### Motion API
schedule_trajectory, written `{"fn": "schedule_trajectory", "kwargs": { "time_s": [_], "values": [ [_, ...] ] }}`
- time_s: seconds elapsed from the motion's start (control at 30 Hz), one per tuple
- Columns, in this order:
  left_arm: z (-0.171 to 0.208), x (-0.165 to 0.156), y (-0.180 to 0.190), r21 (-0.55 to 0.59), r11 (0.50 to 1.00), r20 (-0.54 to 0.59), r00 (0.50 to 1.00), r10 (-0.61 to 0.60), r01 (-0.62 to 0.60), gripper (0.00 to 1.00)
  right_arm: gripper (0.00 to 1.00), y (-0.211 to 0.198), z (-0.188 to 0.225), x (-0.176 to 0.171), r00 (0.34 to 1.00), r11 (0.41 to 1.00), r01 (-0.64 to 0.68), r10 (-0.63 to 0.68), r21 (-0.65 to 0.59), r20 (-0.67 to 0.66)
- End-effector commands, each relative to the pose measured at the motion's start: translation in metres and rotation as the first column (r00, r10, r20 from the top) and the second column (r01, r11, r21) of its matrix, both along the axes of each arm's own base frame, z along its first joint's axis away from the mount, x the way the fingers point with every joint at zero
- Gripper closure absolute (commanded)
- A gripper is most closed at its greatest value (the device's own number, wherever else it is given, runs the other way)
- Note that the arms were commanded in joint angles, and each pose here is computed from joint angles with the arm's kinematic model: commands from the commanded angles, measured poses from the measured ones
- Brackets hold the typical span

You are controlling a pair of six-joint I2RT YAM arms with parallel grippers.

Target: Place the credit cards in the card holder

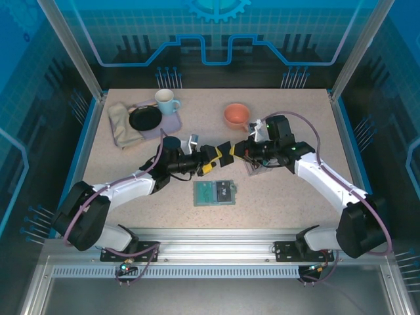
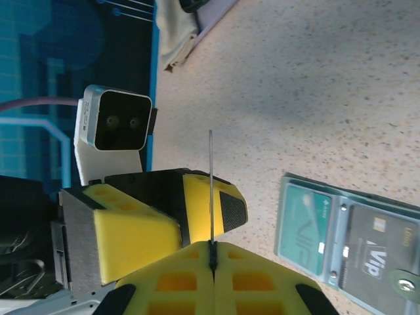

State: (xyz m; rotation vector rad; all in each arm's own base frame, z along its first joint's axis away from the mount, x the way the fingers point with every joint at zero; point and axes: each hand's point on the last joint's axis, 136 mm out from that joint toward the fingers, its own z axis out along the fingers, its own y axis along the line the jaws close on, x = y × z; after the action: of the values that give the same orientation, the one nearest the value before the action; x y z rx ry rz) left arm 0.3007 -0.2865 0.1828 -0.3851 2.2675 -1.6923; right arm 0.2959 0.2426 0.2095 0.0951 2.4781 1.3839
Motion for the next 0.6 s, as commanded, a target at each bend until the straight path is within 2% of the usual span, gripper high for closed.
{"fn": "schedule_trajectory", "kwargs": {
  "time_s": [0.0,0.27,0.37,0.47,0.57],
  "values": [
    [0.032,0.004,-0.006,-0.072,0.997,0.076,0.997,-0.027,0.033,0.41,0.98,0.005,0.016,-0.003,0.999,0.993,-0.033,0.033,0.111,0.0],
    [0.042,0.001,-0.004,-0.09,0.995,0.126,0.992,-0.027,0.038,0.74,0.96,0.004,0.012,-0.003,0.999,0.992,-0.039,0.04,0.119,-0.012],
    [0.048,-0.001,-0.003,-0.087,0.995,0.157,0.987,-0.031,0.045,0.83,0.92,0.007,0.013,-0.006,0.997,0.989,-0.07,0.071,0.13,-0.003],
    [0.053,-0.005,-0.004,-0.076,0.995,0.178,0.982,-0.054,0.069,1.0,0.9,0.01,0.017,-0.009,0.994,0.982,-0.111,0.111,0.152,0.008],
    [0.055,-0.008,-0.003,-0.066,0.994,0.191,0.979,-0.07,0.083,1.0,0.87,0.013,0.022,-0.011,0.989,0.974,-0.151,0.149,0.17,0.02]
  ]
}}
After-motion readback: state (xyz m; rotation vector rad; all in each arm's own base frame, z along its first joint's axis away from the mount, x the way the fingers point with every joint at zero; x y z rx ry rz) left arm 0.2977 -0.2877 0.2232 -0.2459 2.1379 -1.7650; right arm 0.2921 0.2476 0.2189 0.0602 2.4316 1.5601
